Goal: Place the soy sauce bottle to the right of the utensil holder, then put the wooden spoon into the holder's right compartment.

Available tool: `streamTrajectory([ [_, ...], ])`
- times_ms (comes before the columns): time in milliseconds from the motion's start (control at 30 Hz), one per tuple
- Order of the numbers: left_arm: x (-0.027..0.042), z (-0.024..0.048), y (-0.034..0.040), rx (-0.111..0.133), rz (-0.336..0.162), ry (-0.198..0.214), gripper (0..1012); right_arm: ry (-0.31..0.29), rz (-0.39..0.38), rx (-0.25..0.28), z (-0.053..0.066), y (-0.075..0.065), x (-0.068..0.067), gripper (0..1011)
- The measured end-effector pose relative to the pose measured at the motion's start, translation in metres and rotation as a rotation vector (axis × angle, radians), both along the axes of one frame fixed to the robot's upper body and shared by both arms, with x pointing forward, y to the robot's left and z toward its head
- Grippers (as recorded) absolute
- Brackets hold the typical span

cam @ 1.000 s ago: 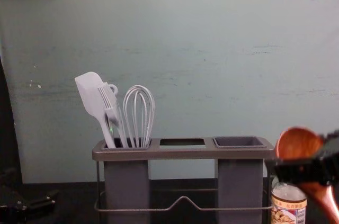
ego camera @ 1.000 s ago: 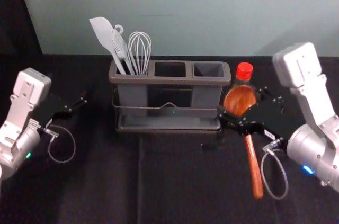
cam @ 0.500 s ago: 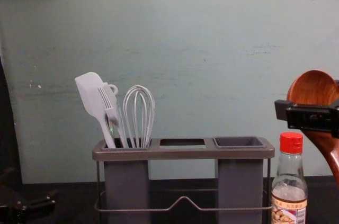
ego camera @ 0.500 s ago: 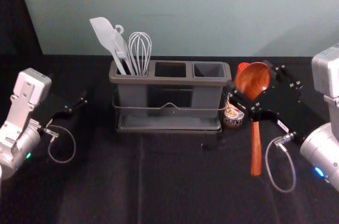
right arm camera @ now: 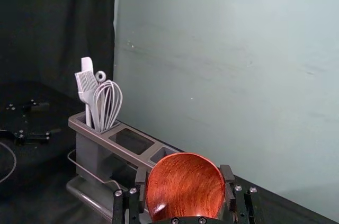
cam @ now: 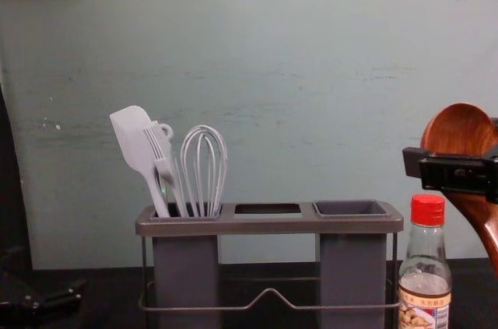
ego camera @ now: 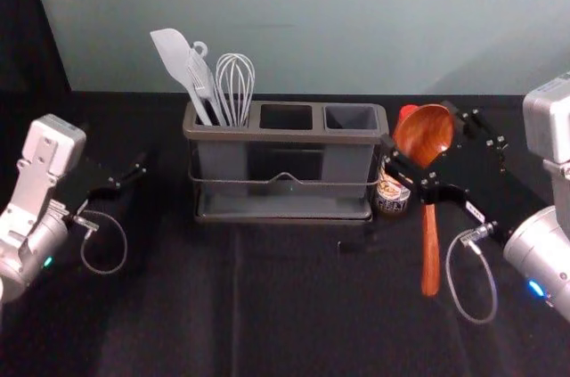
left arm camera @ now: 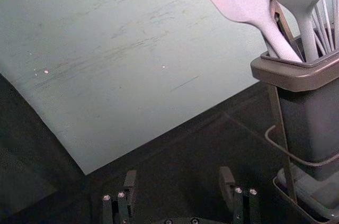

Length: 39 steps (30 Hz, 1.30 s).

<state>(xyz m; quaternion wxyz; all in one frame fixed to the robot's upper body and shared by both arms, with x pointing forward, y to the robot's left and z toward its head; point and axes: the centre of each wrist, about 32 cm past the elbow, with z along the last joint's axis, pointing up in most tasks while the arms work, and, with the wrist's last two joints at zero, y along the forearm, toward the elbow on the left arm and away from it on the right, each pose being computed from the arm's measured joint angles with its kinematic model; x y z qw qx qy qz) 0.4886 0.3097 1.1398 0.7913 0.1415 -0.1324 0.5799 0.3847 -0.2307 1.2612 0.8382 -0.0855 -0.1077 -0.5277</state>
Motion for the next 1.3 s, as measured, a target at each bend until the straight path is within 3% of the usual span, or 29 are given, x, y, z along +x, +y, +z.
streamTrajectory([
  [400, 0.0000, 0.0000, 0.0000, 0.000, 0.000, 0.000, 1000, 0.003, 0.000, -0.003, 0.000, 0.000, 0.000, 841],
  [500, 0.0000, 0.0000, 0.0000, 0.000, 0.000, 0.000, 1000, -0.020, 0.002, -0.010, 0.006, -0.001, 0.004, 841],
  [633, 0.0000, 0.0000, 0.0000, 0.000, 0.000, 0.000, 1000, -0.079, 0.012, -0.028, 0.023, 0.000, 0.018, 841],
  [833, 0.0000, 0.0000, 0.0000, 0.000, 0.000, 0.000, 1000, -0.163, 0.059, -0.071, 0.055, 0.005, 0.058, 842],
  [967, 0.0000, 0.0000, 0.0000, 0.000, 0.000, 0.000, 1000, -0.203, 0.089, -0.075, 0.066, 0.010, 0.079, 841],
  [1133, 0.0000, 0.0000, 0.0000, 0.000, 0.000, 0.000, 1000, -0.238, 0.123, -0.053, 0.068, 0.016, 0.099, 841],
  [1300, 0.0000, 0.0000, 0.0000, 0.000, 0.000, 0.000, 1000, -0.288, 0.145, -0.023, 0.061, 0.022, 0.119, 841],
])
